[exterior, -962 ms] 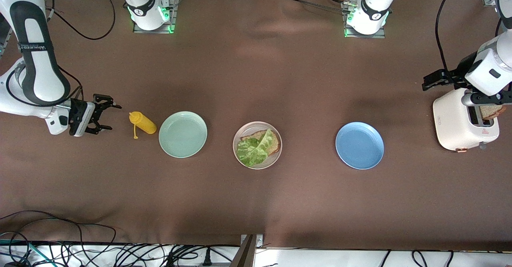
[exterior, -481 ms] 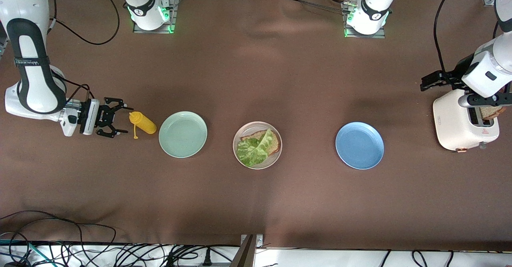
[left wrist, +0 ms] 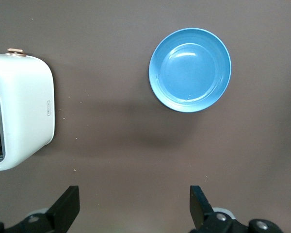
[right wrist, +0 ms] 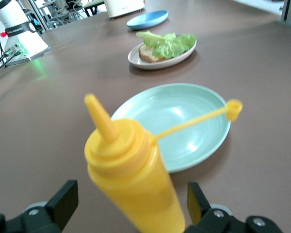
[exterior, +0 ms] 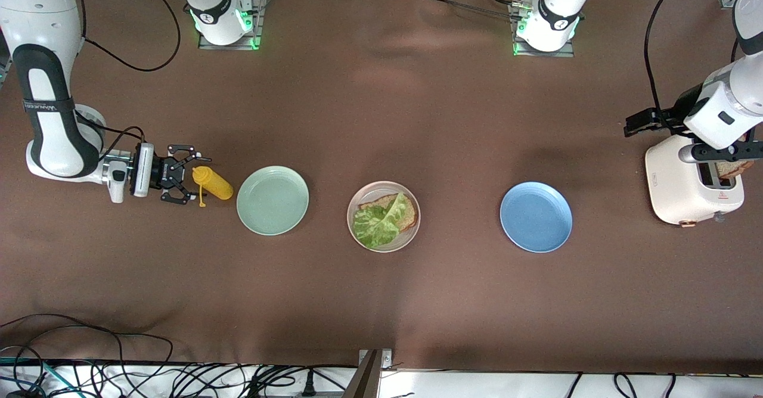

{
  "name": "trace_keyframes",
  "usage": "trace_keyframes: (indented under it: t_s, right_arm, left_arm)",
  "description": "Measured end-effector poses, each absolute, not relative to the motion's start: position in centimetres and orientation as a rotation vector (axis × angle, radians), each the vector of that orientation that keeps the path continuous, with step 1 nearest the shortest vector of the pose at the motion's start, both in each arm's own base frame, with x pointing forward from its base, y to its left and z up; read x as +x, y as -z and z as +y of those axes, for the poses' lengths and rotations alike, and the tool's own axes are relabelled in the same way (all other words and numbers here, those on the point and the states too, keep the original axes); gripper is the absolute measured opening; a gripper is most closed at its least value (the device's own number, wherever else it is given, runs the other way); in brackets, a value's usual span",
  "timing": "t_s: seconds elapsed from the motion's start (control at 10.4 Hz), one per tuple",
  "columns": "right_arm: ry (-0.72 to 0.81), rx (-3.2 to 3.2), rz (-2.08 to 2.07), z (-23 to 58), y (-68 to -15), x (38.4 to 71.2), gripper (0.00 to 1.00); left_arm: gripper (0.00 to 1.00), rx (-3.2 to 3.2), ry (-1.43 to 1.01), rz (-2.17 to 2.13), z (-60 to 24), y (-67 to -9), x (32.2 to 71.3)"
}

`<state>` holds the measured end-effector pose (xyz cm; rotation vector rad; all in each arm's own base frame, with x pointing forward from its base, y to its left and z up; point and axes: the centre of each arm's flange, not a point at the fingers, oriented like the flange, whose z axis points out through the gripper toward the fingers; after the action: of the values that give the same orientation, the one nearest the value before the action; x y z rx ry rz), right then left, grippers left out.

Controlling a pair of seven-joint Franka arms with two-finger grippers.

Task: Make sandwich on beige plate with both arms
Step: 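Grasp the yellow mustard bottle with the right gripper, then lift the mustard bottle and carry it over the beige plate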

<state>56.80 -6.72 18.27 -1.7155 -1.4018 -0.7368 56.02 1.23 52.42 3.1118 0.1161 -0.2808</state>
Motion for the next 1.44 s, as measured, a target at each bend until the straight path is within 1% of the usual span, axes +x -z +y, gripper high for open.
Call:
trace_keyframes:
  t_s: [0.1,0.29,0.38,0.48,0.58,0.67,0.77,0.87,0.96,1.06,1.15,1.35,1.44]
  right_arm:
    - [0.764,-1.697,-1.412,-6.6,-18.8,57.3,1.0]
    - [0.767,-1.685,-1.413,-6.4,-18.8,57.3,0.74]
    - [0.76,-1.681,-1.41,-6.2,-18.3,57.2,0.73]
    - [0.748,-1.679,-1.403,-6.1,-17.5,57.0,0.64]
    - [0.743,-1.676,-1.4,-6.1,-16.8,56.8,0.63]
    - [0.745,-1.673,-1.4,-6.1,-16.7,56.8,0.59]
    - [0.746,-1.672,-1.401,-6.1,-16.7,56.9,0.57]
    - [0.746,-1.672,-1.402,-6.0,-16.7,56.9,0.44]
    - [0.743,-1.672,-1.404,-5.9,-16.8,57.0,0.29]
    - [0.709,-1.682,-1.417,-5.5,-17.1,57.4,0.21]
    - [0.618,-1.72,-1.434,-5.0,-17.9,58.4,0.19]
    - [0.389,-1.85,-1.474,-2.7,-20.9,61.6,0.18]
    - [0.304,-1.903,-1.491,-0.6,-22.8,63.1,0.17]
  left_arm:
    - [1.0,3.111,0.28,0.125,1.6,-52.4,56.0]
    - [1.0,3.11,0.282,0.134,1.9,-52.4,56.0]
    - [1.0,3.11,0.281,0.131,1.8,-52.4,56.0]
    - [1.0,3.111,0.278,0.124,1.5,-52.4,56.1]
    - [1.0,3.111,0.278,0.122,1.4,-52.5,56.1]
    - [1.0,3.111,0.278,0.124,1.5,-52.5,56.1]
    - [1.0,3.111,0.278,0.126,1.6,-52.4,56.0]
    - [1.0,3.111,0.279,0.128,1.6,-52.4,56.0]
    - [1.0,3.111,0.279,0.128,1.6,-52.4,56.0]
    - [1.0,3.111,0.279,0.128,1.6,-52.4,56.0]
    - [1.0,3.111,0.278,0.116,1.6,-52.5,56.0]
    - [1.0,3.109,0.279,0.066,1.7,-52.4,56.0]
    - [1.0,3.108,0.281,0.063,1.8,-52.4,56.0]
